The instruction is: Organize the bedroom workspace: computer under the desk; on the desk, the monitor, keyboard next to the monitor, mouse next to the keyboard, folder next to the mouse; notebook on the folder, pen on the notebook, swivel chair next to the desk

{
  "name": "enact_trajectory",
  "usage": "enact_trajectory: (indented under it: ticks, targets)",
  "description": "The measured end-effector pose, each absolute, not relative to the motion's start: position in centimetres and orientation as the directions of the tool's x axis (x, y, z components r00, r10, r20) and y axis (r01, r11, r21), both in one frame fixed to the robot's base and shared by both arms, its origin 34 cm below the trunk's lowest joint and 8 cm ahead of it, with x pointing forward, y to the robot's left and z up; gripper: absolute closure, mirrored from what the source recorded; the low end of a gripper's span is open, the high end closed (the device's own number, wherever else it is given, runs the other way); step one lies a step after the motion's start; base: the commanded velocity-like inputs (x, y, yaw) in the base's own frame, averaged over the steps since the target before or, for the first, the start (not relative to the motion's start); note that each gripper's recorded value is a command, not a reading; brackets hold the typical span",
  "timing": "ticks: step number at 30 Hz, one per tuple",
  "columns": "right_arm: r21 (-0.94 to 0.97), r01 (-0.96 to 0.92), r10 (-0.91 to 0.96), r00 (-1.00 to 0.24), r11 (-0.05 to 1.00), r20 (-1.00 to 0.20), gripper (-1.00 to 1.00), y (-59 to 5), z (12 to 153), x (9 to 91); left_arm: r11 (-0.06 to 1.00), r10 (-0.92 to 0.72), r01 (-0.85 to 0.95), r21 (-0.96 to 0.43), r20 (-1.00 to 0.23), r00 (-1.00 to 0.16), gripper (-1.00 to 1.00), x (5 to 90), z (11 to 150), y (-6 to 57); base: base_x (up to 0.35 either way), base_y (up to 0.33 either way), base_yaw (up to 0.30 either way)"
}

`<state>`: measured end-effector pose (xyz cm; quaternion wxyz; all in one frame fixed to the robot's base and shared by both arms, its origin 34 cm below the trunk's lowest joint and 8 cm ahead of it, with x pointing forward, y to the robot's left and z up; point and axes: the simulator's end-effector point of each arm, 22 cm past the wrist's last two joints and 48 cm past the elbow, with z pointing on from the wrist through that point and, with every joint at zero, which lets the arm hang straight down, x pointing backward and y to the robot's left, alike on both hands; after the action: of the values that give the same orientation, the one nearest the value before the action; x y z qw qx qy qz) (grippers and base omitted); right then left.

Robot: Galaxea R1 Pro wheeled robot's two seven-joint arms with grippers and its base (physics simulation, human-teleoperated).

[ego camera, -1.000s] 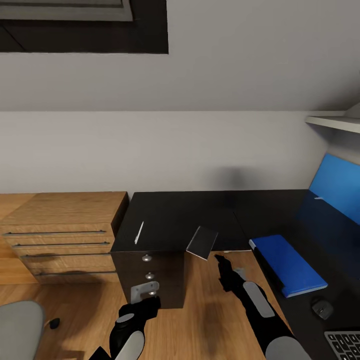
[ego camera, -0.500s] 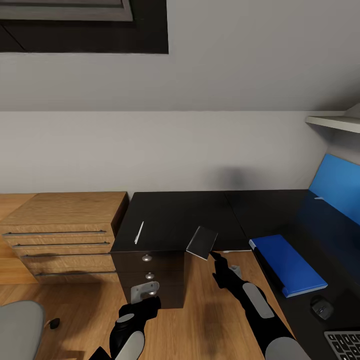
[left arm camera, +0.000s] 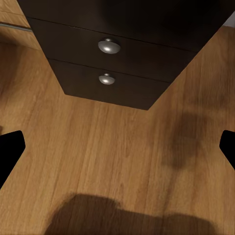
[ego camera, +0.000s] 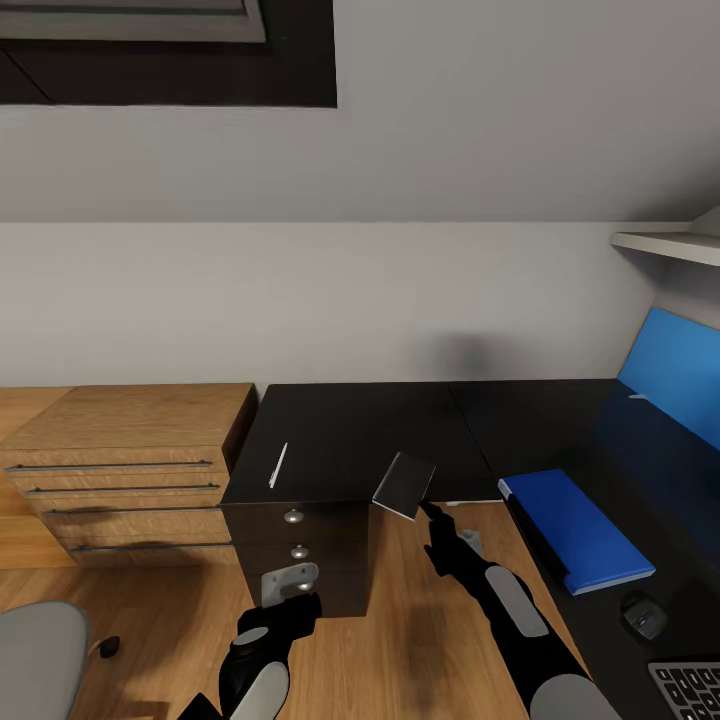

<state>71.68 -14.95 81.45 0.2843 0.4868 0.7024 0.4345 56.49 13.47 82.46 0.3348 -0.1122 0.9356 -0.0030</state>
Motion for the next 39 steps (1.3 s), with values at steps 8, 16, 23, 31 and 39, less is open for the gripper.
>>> enact_trajectory:
  ticks: [8,16,23,31,39]
  targets:
    - [0.887,0.437,0.931,-0.364,0.148,0.024,-1.00,-15.0,81.4,71.7,0.975,-0.211,-0.207,-0.081,-0.626,-0.751,-1.00,56.5,82.5,13.4,0.000,0.138,0.000]
    - [0.887,0.437,0.932,-0.361,0.151,0.019,-1.00,-15.3,81.4,71.7,0.973,-0.223,-0.203,-0.107,-0.641,-0.734,-1.00,57.0,83.6,13.0,0.000,0.033,0.000]
    - [0.885,0.437,0.934,-0.357,0.160,0.007,-1.00,-16.1,80.5,71.9,0.972,-0.229,-0.204,-0.115,-0.648,-0.726,-1.00,57.3,83.4,12.9,0.000,0.002,0.000]
    - [0.885,0.435,0.935,-0.355,0.164,0.001,-1.00,-16.5,79.5,72.0,0.972,-0.228,-0.202,-0.116,-0.649,-0.725,-1.00,57.4,82.4,12.8,0.000,0.000,0.000]
    - [0.884,0.435,0.936,-0.353,0.171,-0.007,-1.00,-17.1,78.3,72.1,0.972,-0.228,-0.202,-0.116,-0.649,-0.726,-1.00,57.5,81.3,12.8,0.000,0.000,0.000]
